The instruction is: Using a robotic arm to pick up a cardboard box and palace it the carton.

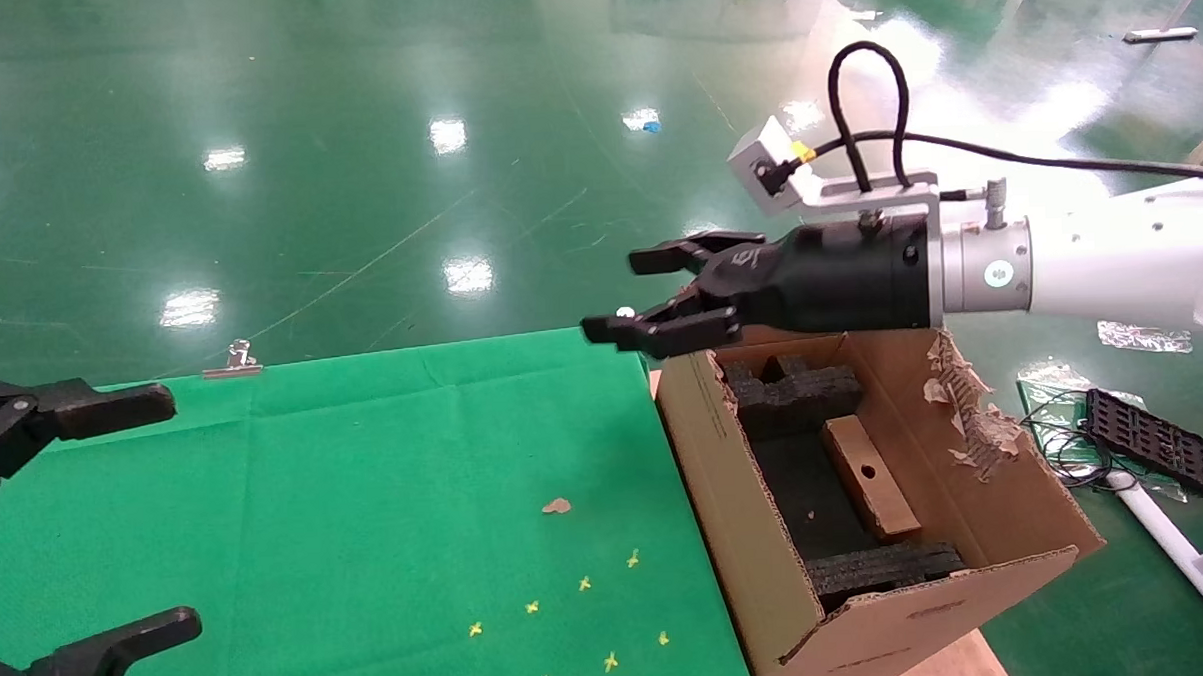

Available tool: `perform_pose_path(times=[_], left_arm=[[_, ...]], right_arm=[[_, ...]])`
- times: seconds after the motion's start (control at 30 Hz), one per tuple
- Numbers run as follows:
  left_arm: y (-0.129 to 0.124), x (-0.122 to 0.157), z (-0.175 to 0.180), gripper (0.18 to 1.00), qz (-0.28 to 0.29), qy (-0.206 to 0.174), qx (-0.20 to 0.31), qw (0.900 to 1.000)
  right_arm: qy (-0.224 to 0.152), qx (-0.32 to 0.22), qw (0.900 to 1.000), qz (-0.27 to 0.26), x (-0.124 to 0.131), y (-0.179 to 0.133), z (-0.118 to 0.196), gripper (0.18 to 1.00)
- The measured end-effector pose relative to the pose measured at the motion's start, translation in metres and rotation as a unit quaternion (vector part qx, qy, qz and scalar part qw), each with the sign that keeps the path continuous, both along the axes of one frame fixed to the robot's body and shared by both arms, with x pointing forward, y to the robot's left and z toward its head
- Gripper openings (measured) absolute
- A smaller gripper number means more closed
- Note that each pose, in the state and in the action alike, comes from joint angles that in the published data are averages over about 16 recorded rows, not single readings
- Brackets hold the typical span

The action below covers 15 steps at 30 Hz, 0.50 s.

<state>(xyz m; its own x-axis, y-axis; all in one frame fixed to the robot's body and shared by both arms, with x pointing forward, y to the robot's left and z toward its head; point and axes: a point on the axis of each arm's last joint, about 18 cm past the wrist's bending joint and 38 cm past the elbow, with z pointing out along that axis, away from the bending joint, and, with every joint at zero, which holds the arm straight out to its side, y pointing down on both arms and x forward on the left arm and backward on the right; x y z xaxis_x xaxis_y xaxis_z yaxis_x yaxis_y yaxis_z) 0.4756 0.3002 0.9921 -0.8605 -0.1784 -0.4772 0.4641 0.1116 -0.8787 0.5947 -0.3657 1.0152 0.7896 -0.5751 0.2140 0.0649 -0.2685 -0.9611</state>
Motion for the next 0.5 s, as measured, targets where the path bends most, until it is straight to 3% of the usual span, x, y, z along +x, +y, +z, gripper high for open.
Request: perform_pose_path(times=[0.23, 0.5], left_arm=[[0.0, 0.0, 0.0, 1.0, 0.0, 0.0, 0.0, 1.0], [0.0, 0.0, 0.0, 1.0, 0.0, 0.0, 0.0, 1.0]], right_arm=[[-0.034, 0.009, 0.997, 0.07, -0.024, 0.024, -0.007, 1.0], [-0.079, 0.015, 0.987, 0.141, -0.057, 0.044, -0.014, 1.0]])
